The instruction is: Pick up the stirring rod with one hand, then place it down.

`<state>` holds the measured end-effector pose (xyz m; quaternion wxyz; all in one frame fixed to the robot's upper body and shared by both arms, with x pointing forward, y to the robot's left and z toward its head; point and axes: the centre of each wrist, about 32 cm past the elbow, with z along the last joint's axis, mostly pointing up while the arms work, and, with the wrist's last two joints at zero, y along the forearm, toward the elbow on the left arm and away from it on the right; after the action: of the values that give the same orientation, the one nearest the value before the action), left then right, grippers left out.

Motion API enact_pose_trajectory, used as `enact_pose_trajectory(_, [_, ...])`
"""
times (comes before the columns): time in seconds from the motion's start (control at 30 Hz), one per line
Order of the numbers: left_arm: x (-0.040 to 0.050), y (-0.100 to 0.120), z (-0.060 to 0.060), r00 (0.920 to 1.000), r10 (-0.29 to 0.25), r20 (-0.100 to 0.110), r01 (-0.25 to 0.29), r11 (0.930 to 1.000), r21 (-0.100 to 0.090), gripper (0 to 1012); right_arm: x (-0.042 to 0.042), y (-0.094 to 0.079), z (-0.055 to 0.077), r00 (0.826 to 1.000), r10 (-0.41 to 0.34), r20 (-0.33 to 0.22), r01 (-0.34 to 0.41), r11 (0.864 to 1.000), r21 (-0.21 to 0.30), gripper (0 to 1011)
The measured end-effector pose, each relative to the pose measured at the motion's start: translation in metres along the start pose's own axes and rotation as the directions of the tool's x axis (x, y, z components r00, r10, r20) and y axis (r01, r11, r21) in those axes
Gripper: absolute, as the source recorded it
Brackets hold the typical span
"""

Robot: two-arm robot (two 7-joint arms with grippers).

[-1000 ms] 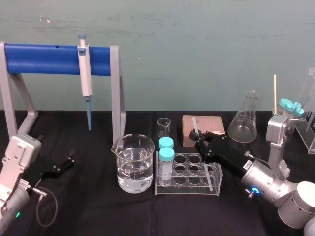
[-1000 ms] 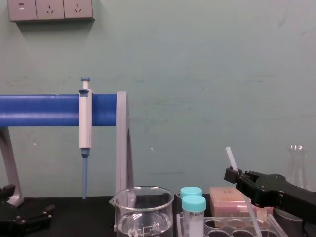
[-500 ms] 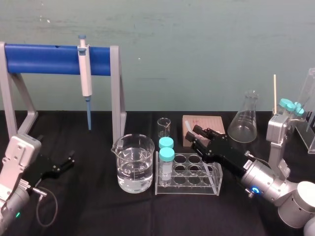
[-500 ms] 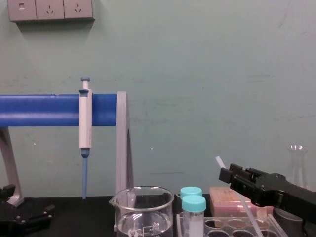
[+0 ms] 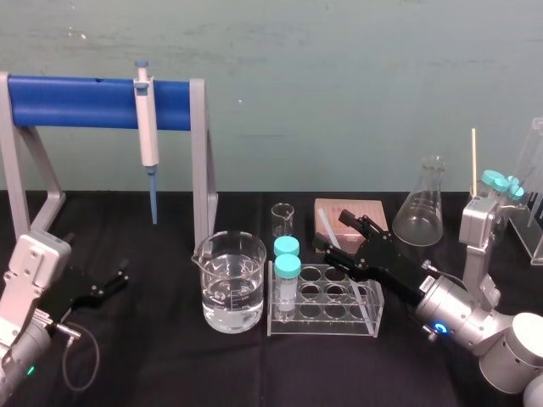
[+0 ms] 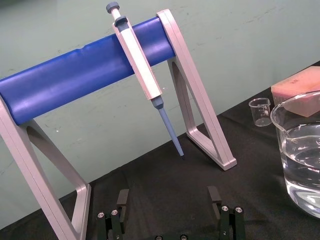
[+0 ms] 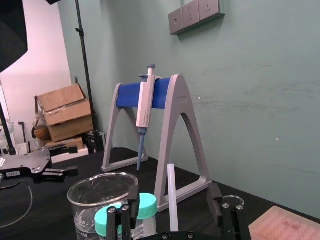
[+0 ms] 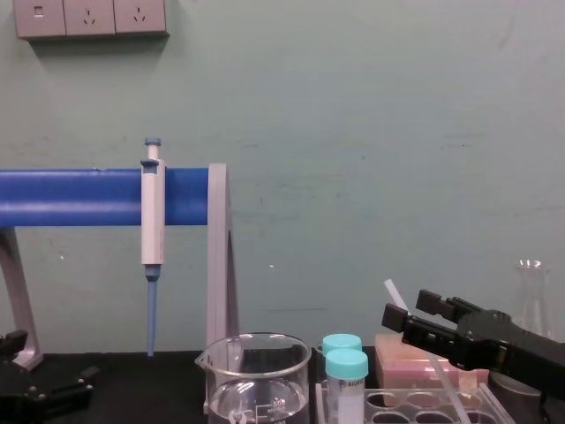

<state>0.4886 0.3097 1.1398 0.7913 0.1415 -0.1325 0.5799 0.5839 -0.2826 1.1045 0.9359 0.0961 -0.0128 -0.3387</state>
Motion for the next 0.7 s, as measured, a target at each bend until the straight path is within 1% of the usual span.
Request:
enact_pose_trajectory(0.07, [0.0000, 0.000, 0.000, 1.0000, 0.000, 0.000, 0.000, 1.0000, 0.000, 1000, 0.0000, 0.000, 0.000, 1.000, 0.000, 0.000, 0.000, 1.000, 0.000, 882])
enact_pose_trajectory(0.1, [0.0000, 0.000, 0.000, 1.0000, 0.000, 0.000, 0.000, 1.0000, 0.000, 1000, 0.0000, 0.000, 0.000, 1.000, 0.000, 0.000, 0.000, 1.000, 0.000, 931])
enact_pose_trajectory(0.17, [0.0000, 0.000, 0.000, 1.0000, 0.000, 0.000, 0.000, 1.0000, 0.000, 1000, 0.0000, 0.000, 0.000, 1.000, 0.000, 0.000, 0.000, 1.000, 0.000, 958])
enact_pose_trajectory(0.2, [0.0000, 0.000, 0.000, 1.0000, 0.000, 0.000, 0.000, 1.0000, 0.000, 1000, 0.0000, 0.000, 0.000, 1.000, 0.000, 0.000, 0.000, 1.000, 0.000, 997])
enact_pose_trajectory(0.37, [0.0000, 0.000, 0.000, 1.0000, 0.000, 0.000, 0.000, 1.0000, 0.000, 1000, -0.0003, 0.000, 0.001, 1.000, 0.001, 0.005, -0.001, 1.000, 0.002, 1003])
enact_pose_trajectory(0.47, [0.0000, 0.000, 0.000, 1.0000, 0.000, 0.000, 0.000, 1.0000, 0.000, 1000, -0.0029, 0.001, 0.006, 0.999, -0.010, 0.050, 0.008, 1.000, 0.027, 1003])
enact_pose_trajectory(0.5, [0.0000, 0.000, 0.000, 1.0000, 0.000, 0.000, 0.000, 1.0000, 0.000, 1000, -0.0044, 0.000, 0.009, 0.997, -0.019, 0.076, 0.016, 0.999, 0.045, 1003])
enact_pose_trajectory(0.6, [0.0000, 0.000, 0.000, 1.0000, 0.000, 0.000, 0.000, 1.0000, 0.000, 1000, -0.0061, 0.000, 0.014, 0.993, -0.036, 0.112, 0.028, 0.997, 0.073, 1003])
enact_pose_trajectory(0.63, [0.0000, 0.000, 0.000, 1.0000, 0.000, 0.000, 0.000, 1.0000, 0.000, 1000, -0.0077, 0.000, 0.018, 0.990, -0.052, 0.133, 0.040, 0.995, 0.092, 1003])
enact_pose_trajectory(0.7, [0.0000, 0.000, 0.000, 1.0000, 0.000, 0.000, 0.000, 1.0000, 0.000, 1000, -0.0088, -0.002, 0.021, 0.986, -0.073, 0.152, 0.056, 0.992, 0.112, 1003])
